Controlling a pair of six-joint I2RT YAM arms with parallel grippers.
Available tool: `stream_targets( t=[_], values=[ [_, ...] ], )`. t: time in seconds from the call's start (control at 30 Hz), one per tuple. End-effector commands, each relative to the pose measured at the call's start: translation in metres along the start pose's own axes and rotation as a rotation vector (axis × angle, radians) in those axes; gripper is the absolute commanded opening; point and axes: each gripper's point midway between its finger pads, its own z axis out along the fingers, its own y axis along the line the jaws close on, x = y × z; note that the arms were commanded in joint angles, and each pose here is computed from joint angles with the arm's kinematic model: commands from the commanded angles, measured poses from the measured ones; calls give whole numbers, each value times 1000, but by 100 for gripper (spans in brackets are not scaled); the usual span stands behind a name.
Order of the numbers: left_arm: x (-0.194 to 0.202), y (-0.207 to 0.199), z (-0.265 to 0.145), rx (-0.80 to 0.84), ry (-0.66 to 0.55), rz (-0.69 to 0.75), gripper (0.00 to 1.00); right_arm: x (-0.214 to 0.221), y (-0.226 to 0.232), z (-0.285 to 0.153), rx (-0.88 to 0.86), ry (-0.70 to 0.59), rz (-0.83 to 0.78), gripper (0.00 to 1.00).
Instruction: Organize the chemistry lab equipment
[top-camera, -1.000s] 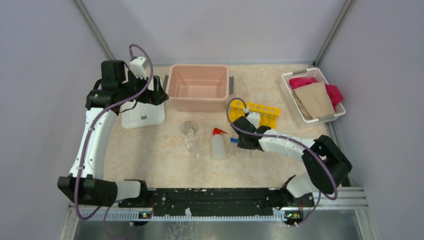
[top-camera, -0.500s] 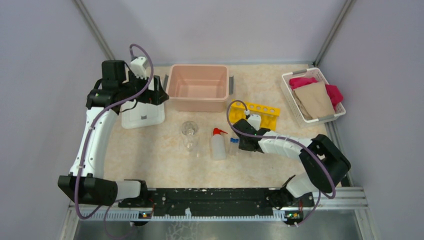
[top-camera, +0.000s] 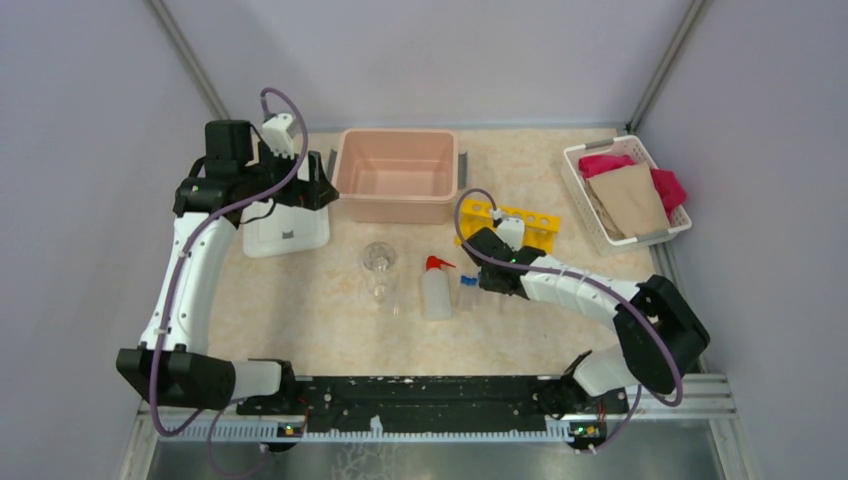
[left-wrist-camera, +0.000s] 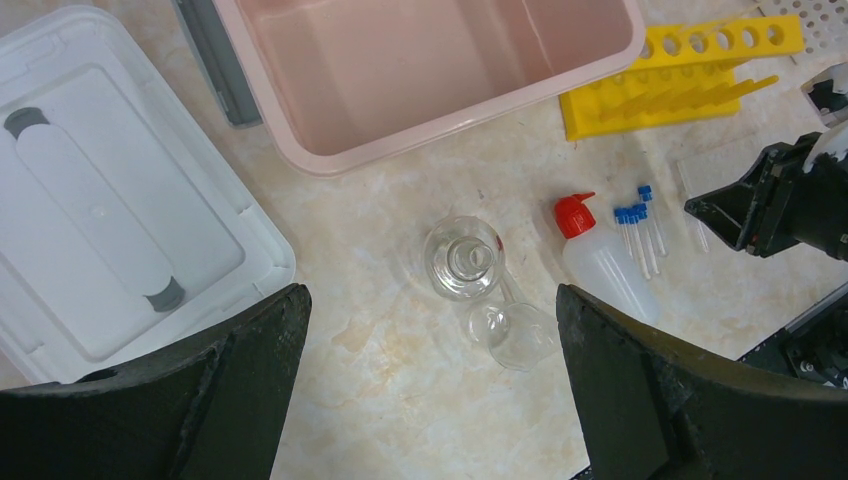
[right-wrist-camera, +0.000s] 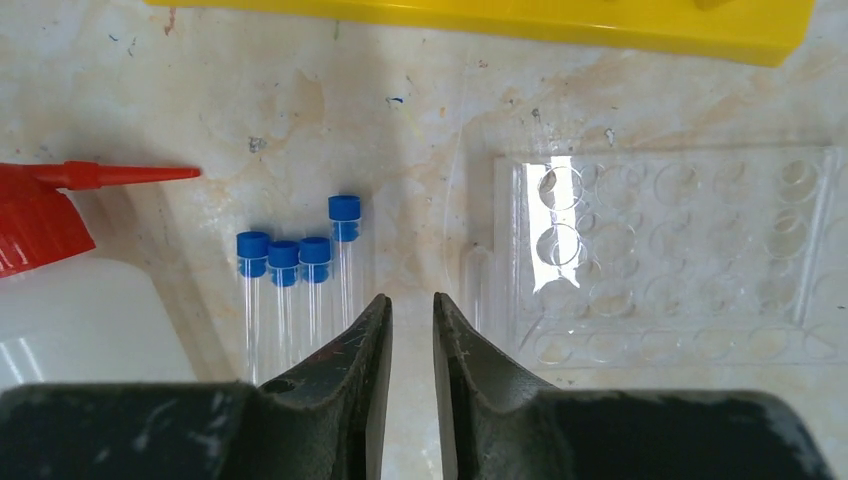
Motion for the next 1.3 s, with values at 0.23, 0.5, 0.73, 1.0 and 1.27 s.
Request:
stream_targets(
  t=[0.23, 0.5, 0.73, 1.0, 1.27],
  values=[
    [-5, -1, -1, 10, -21, 14, 99, -5, -7, -4, 55, -10, -28, 25],
    [-3, -4, -6, 15, -24, 20, 99, -2, -12, 1, 89, -6, -35, 34],
    [-4, -5, -7, 19, -30, 25, 99, 10, -17, 9, 101, 14, -28, 38],
    [-5, -5, -7, 17, -32, 26, 99, 13, -17, 15, 122, 23, -39, 38],
    [-6, -3, -7, 11, -32, 28, 99, 18, -1, 21, 57, 48, -19, 32]
  ],
)
